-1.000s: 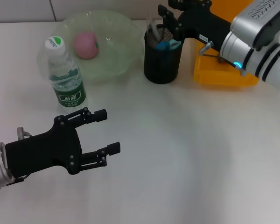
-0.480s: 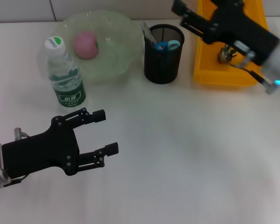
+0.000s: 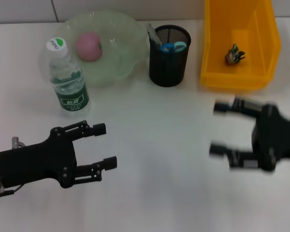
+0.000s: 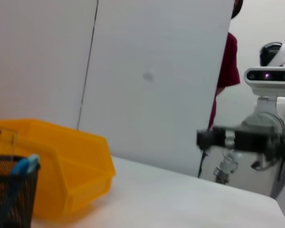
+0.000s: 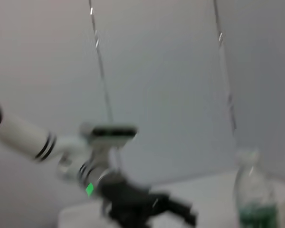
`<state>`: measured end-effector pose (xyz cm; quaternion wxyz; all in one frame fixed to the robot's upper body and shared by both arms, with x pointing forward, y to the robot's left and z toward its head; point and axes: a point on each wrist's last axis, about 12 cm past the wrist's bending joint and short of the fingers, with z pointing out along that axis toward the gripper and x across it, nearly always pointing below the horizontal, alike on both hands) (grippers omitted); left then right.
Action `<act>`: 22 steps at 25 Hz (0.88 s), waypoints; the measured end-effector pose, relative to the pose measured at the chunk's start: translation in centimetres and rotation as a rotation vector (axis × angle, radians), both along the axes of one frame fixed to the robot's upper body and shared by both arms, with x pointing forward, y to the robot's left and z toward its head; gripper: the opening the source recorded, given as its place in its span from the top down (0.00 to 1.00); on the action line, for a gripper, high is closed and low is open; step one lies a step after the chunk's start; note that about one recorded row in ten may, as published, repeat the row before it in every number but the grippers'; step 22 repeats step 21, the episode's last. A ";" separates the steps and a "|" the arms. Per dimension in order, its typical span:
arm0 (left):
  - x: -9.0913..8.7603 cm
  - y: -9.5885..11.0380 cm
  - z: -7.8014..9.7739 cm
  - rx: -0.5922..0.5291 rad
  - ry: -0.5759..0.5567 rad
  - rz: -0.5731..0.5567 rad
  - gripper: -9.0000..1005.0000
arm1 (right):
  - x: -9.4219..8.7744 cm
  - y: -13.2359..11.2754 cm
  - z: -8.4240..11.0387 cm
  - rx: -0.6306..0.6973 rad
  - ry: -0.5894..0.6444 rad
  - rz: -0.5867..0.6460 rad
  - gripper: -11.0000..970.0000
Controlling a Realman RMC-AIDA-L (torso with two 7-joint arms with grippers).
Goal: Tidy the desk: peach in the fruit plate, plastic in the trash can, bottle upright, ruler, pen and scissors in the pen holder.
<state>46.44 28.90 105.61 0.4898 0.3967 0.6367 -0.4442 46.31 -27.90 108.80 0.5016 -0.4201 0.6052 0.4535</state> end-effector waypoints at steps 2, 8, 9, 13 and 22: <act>0.0 0.0 0.0 0.015 0.012 -0.017 0.20 | -0.6 0.2 -0.9 -0.032 0.039 0.022 0.15; 0.2 -0.1 0.0 0.026 0.013 -0.033 0.20 | -0.9 1.3 -1.9 -0.072 0.074 0.045 0.15; 0.3 -0.2 0.0 0.028 0.013 -0.038 0.20 | -0.7 1.4 -2.0 -0.076 0.078 0.043 0.15; 0.2 -0.3 0.0 0.029 0.015 -0.046 0.20 | -0.5 1.5 -2.2 -0.073 0.085 0.040 0.15; 0.1 -0.2 -0.1 0.030 0.019 -0.047 0.20 | -0.2 1.6 -2.1 -0.069 0.086 0.032 0.15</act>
